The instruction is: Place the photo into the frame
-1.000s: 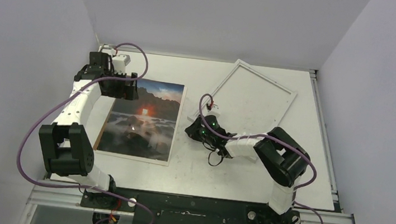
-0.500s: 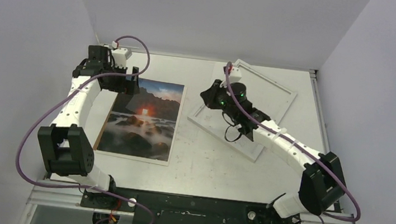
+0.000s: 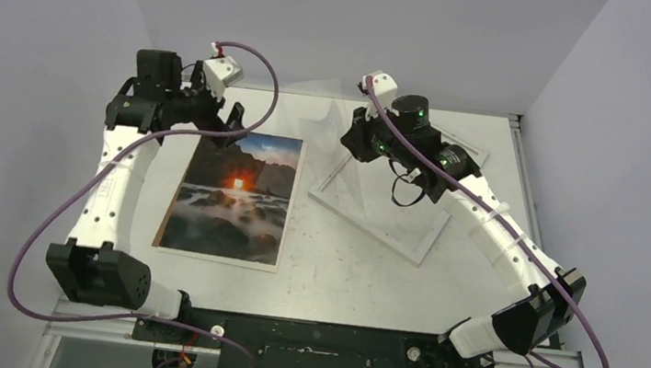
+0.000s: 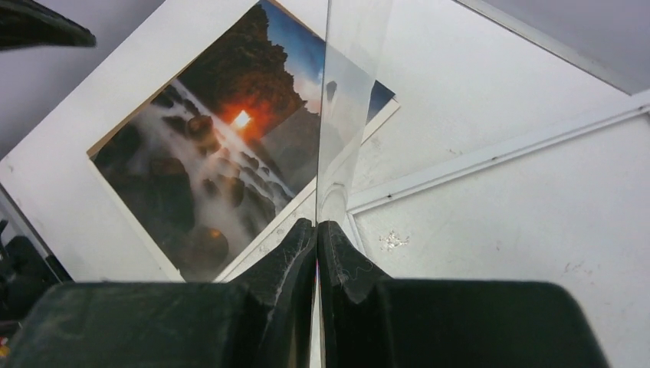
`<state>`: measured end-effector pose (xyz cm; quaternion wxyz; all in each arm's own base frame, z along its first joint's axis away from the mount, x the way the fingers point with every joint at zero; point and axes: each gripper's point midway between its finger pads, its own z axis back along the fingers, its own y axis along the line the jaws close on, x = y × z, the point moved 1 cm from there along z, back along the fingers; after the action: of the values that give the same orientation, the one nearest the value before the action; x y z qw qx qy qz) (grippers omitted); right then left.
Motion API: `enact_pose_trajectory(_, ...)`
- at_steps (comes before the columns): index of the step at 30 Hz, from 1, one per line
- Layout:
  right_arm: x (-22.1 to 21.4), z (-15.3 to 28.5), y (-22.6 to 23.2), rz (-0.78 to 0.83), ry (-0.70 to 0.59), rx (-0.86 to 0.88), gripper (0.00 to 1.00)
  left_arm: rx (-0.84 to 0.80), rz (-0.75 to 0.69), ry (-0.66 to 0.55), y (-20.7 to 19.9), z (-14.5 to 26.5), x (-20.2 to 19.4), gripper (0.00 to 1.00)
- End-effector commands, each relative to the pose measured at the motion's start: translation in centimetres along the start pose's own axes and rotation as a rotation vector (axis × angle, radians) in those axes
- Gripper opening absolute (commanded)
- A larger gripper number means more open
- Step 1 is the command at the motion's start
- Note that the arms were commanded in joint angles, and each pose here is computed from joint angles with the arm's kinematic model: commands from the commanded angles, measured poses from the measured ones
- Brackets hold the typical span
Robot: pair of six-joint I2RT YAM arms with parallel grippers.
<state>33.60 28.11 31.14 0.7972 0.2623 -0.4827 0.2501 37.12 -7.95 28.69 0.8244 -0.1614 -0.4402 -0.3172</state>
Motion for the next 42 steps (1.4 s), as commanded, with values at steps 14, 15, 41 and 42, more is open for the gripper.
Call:
enact_pose_trajectory(14,3.2,9.3,10.5,0.353,-0.002,0.288,0.05,-0.279,-0.561,-0.364,-11.2,9.6,6.5,0.96)
enact_pose_trajectory(15,3.5,9.6,10.6,0.357,-0.015,0.291,0.05,-0.276,-0.561,-0.375,-11.6,9.9,6.5,0.96)
enact_pose_trajectory(41,6.1,12.2,10.9,0.476,-0.054,0.246,0.05,-0.424,-0.410,-0.301,-15.3,9.9,4.4,0.78)
enact_pose_trajectory(42,6.2,12.2,10.8,0.477,-0.058,0.243,0.05,-0.438,-0.409,-0.292,-15.4,9.9,4.2,0.76)
